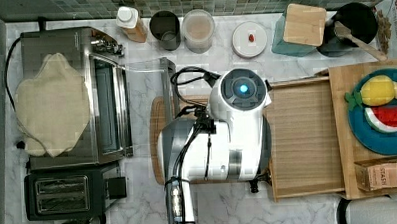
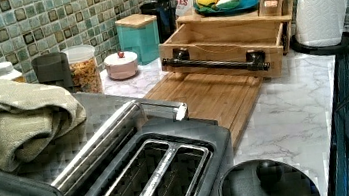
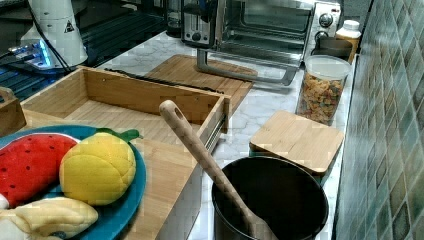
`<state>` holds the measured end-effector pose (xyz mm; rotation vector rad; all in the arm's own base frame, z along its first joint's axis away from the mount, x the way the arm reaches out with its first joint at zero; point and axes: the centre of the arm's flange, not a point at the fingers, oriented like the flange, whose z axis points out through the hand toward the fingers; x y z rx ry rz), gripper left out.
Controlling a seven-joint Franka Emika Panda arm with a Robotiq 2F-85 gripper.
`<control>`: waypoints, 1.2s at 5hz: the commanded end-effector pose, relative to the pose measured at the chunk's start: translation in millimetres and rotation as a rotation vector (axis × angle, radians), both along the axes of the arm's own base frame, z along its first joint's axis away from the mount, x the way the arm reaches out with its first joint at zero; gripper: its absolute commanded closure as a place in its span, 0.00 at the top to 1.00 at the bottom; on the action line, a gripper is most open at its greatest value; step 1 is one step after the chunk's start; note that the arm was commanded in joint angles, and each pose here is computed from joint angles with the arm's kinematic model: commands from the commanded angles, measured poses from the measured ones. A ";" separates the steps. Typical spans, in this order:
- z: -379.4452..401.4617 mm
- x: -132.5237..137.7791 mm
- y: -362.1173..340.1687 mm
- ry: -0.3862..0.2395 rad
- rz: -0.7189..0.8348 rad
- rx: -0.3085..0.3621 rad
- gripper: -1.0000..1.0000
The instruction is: Close the drawer.
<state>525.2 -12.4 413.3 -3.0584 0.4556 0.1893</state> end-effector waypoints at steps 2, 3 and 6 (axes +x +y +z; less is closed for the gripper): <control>-80.2 -30.5 -10.1 -0.042 0.266 -0.060 0.00; -99.0 -39.7 -15.2 -0.045 0.313 -0.037 0.00; -131.9 -56.5 -35.1 -0.030 0.341 -0.045 0.00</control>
